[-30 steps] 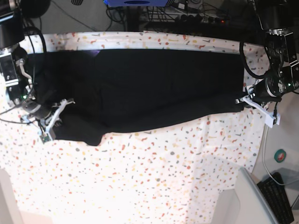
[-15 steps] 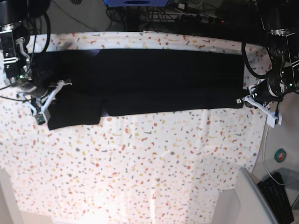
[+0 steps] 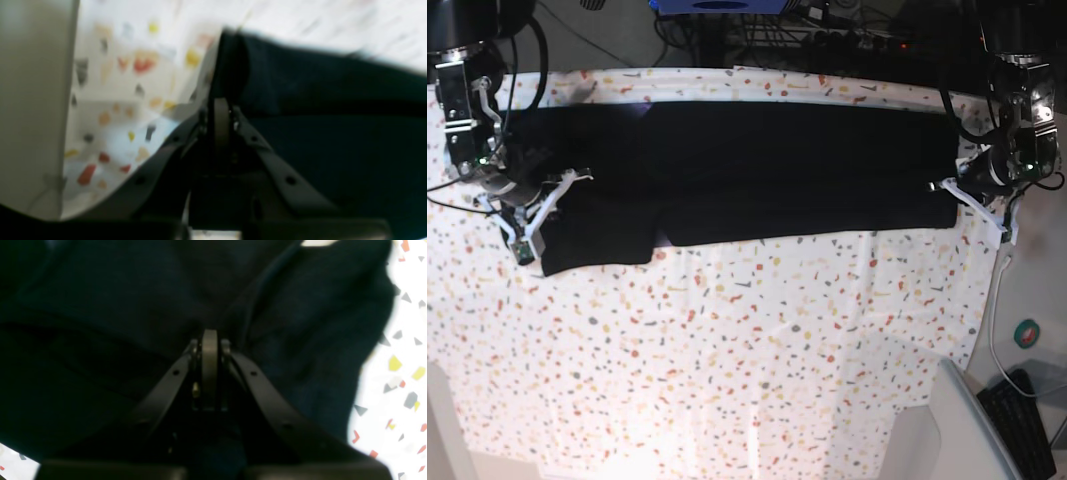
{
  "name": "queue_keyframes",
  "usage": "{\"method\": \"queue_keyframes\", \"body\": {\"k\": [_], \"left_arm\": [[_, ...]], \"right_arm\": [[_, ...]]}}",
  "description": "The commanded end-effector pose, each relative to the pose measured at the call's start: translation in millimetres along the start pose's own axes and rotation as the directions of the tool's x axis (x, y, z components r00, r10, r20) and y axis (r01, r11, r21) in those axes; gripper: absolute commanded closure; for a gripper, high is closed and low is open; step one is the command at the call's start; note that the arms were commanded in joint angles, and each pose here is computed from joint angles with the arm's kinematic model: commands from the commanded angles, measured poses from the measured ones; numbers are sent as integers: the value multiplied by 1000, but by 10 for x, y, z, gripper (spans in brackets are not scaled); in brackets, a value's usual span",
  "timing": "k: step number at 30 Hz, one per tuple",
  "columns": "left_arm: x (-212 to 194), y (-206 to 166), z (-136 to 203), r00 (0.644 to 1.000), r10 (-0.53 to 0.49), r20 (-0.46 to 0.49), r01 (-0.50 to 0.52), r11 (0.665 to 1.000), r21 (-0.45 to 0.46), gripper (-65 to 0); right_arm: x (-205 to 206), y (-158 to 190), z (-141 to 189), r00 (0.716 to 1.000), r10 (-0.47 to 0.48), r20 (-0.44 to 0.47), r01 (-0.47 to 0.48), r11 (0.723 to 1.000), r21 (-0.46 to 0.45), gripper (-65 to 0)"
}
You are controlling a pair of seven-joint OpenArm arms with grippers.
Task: Layout the t-shirt on the table in an organized manner, then fold the t-shirt properly
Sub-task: 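Lay the folded hem over the collar edge with both grippers and release, then grasp the shirt's end near the right gripper with the right gripper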
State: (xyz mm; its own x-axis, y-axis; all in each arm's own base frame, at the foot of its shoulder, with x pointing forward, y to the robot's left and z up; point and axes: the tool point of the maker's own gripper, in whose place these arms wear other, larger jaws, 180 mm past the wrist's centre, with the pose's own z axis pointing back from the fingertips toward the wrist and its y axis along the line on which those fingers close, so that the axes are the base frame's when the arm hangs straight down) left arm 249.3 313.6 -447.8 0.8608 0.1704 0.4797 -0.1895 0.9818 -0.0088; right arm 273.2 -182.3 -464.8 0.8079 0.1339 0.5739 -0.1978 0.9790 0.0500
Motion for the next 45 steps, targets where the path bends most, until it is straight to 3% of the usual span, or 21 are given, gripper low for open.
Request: {"method": "queue_keyframes", "body": {"k": [1, 4, 9, 20, 23, 24, 27, 30, 32, 35, 41, 43, 45], "left_arm": [[177, -6, 41, 998, -29, 48, 29, 1000, 1, 0], [163, -47, 30, 998, -34, 44, 34, 999, -8, 0], [300, -124, 22, 997, -27, 74, 29, 999, -19, 0], [345, -144, 22, 996, -24, 82, 25, 999, -23, 0], [353, -125, 28, 996, -21, 85, 23, 1000, -19, 0], [357, -115, 31, 996, -21, 85, 22, 1000, -17, -12], [387, -61, 53, 995, -10, 94, 11, 1000, -11, -155], [513, 192, 172, 986, 74, 152, -78, 997, 23, -278], [603, 335, 299, 968, 137, 212, -148, 988, 36, -314], [757, 542, 556, 932, 182, 313, -207, 977, 48, -313], [683, 642, 783, 927, 82, 366, -90, 996, 2, -313], [590, 646, 791, 934, 53, 352, -56, 998, -2, -313], [477, 679, 790, 943, 40, 331, -44, 999, 5, -311]], "right_arm": [[139, -79, 36, 999, 2, 41, -1, 1000, -16, 0], [165, -154, 55, 997, -47, 59, 49, 998, -34, 0], [18, -279, 105, 990, -142, 8, 142, 988, -67, 0], [-138, -196, 97, 985, -169, -18, 168, 984, -58, -5], [-182, -274, 130, 973, -231, -2, 230, 970, -79, -155], [-173, -313, 163, 968, -252, 14, 252, 964, -89, -198], [-107, -355, 309, 958, -276, 71, 283, 953, -105, -285], [65, -314, 479, 948, -280, 149, 297, 949, -105, -309], [225, -302, 546, 944, -269, 194, 291, 951, -100, -312], [591, -355, 503, 945, -226, 237, 253, 963, -91, -314], [880, -666, -153, 990, -134, 46, 141, 970, -197, -315], [846, -779, -339, 992, -117, -44, 104, 967, -231, -315], [900, -820, -446, 992, -110, -59, 93, 967, -238, -315]]}}
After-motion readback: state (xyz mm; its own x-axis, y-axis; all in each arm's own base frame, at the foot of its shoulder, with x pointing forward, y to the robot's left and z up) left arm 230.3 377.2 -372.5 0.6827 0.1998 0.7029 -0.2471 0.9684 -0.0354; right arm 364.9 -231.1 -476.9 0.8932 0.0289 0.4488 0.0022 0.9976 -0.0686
